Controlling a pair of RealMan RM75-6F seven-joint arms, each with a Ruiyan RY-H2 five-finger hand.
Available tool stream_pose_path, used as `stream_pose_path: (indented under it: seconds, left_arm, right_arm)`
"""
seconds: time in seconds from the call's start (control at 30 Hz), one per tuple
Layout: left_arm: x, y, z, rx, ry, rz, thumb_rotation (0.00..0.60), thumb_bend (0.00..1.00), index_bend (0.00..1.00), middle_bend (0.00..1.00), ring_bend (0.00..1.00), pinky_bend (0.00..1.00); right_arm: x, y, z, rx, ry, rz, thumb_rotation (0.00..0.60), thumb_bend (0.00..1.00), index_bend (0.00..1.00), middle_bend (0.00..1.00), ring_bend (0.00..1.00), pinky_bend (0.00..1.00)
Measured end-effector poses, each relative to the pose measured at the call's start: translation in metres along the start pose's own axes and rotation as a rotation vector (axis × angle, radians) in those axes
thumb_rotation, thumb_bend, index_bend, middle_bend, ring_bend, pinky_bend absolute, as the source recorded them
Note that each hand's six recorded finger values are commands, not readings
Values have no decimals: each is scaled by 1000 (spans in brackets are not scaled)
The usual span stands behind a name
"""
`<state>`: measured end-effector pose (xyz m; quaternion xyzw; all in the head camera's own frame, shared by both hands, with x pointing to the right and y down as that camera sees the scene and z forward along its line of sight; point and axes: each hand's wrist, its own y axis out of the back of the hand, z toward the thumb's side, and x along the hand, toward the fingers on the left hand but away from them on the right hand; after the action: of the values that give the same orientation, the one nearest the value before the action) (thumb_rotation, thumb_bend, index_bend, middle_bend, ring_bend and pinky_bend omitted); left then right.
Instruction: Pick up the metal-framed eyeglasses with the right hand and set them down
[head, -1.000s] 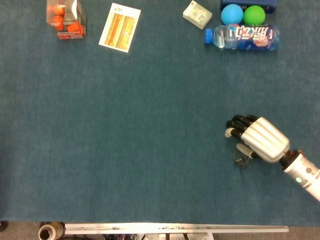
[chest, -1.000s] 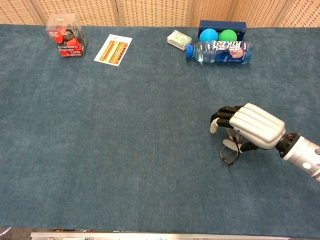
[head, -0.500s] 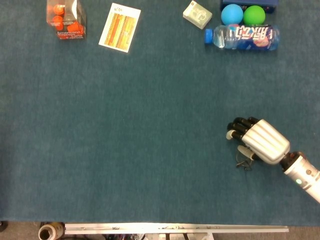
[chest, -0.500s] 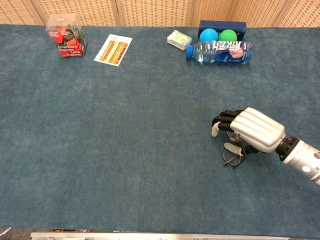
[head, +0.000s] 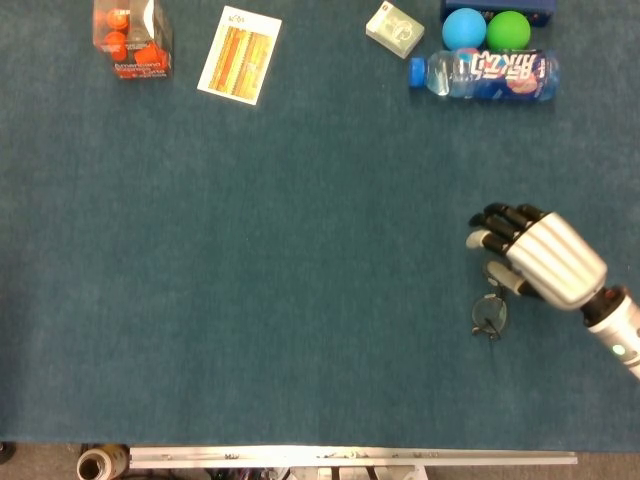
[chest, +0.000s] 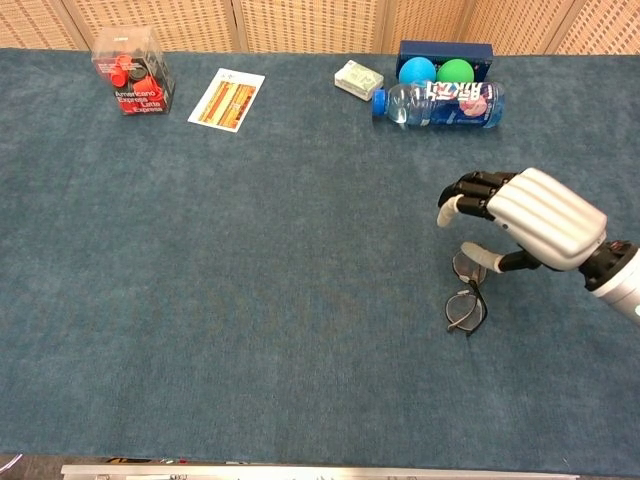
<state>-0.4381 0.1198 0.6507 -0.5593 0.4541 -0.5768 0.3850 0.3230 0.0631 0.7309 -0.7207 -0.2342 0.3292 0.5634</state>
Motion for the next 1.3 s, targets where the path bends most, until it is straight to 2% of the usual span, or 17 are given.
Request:
stream_pose_path:
  seconds: [0.3,0.6,0.9,1.3]
  left_arm:
    - [2,6,7,18,-14,8,600,39,490,480,484,631]
    - [4,11,10,33,-13,8,600,39,490,480,485,631]
    - [5,13,11,41,-10,4,600,39,491,480,485,631]
    - [6,12,15,55,-6,-4,600,39,491,480,485,631]
  right_arm:
    - [-8,56,-4,-3,3,-145,600,324,408,338,264,466]
    - [-19,74,11,-54,139,-189,600,323,408,346,264,466]
    - [-23,79,36,-113,289,-171,600,313,408,348,264,466]
    - [-19,72,53,-119,407,-99,600,308,408,352,264,466]
